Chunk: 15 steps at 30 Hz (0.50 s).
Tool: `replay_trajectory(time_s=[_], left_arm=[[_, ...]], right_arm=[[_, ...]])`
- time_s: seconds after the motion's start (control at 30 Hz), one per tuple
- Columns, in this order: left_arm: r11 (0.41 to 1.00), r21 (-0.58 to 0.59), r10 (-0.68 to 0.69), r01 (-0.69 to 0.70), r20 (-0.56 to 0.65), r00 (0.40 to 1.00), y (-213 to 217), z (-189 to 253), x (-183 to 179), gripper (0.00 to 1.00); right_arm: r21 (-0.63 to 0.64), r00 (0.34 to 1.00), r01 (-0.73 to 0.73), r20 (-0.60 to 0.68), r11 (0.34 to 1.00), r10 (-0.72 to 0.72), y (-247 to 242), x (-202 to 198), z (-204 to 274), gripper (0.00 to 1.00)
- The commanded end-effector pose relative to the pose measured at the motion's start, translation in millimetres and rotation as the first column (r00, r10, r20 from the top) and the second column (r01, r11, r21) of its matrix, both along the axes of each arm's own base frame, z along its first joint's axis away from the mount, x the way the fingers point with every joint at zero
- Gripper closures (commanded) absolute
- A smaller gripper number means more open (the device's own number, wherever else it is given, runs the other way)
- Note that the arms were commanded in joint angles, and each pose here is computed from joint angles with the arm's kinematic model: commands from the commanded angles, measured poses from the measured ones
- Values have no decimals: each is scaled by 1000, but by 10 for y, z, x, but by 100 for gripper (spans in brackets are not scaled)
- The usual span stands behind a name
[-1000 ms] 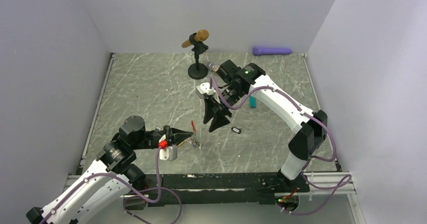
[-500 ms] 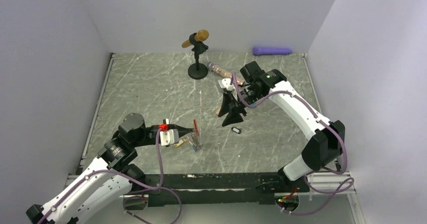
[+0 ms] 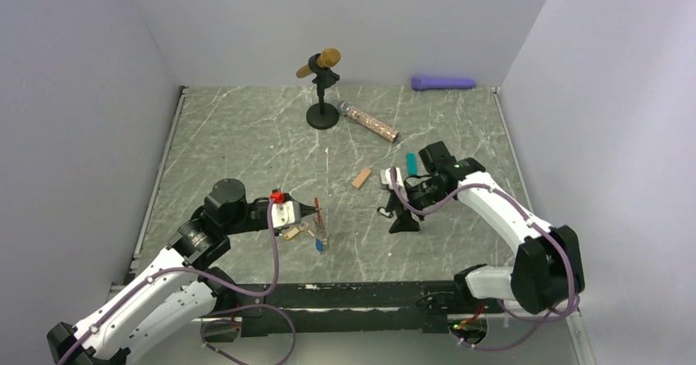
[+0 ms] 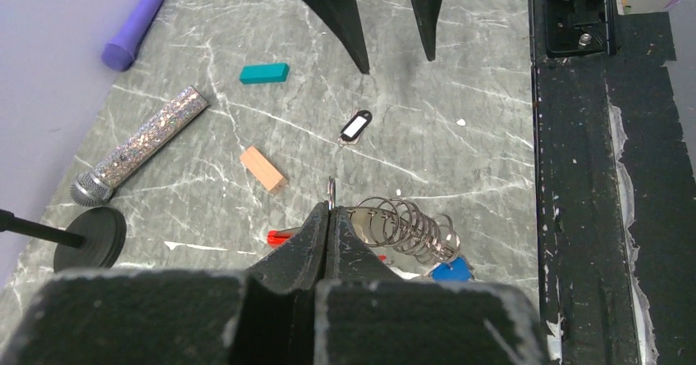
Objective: Put the keys on the keyring
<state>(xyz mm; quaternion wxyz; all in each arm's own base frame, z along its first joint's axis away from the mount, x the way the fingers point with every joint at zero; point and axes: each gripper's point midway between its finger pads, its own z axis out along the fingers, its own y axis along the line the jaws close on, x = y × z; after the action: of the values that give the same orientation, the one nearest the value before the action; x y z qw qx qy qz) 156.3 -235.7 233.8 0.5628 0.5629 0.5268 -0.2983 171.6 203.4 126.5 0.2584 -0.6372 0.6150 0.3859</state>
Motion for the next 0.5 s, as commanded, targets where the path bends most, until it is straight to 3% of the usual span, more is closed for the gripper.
replay_trajectory(time_s=[0.0,0.2,0.47], left_arm=[[998,-57,40,-37,58,998,34,302,56,100],[999,23,38,-40,83,996,103,231,60,100],[994,13,104,-106,123,987,233,235,88,100]], right_arm=[[8,974,52,220,999,-52,-162,297,-26,35],[-50,948,100,308,994,-80,-232,581,-347,33],[-48,966,191,185,981,-179,-75,917,-524,42]])
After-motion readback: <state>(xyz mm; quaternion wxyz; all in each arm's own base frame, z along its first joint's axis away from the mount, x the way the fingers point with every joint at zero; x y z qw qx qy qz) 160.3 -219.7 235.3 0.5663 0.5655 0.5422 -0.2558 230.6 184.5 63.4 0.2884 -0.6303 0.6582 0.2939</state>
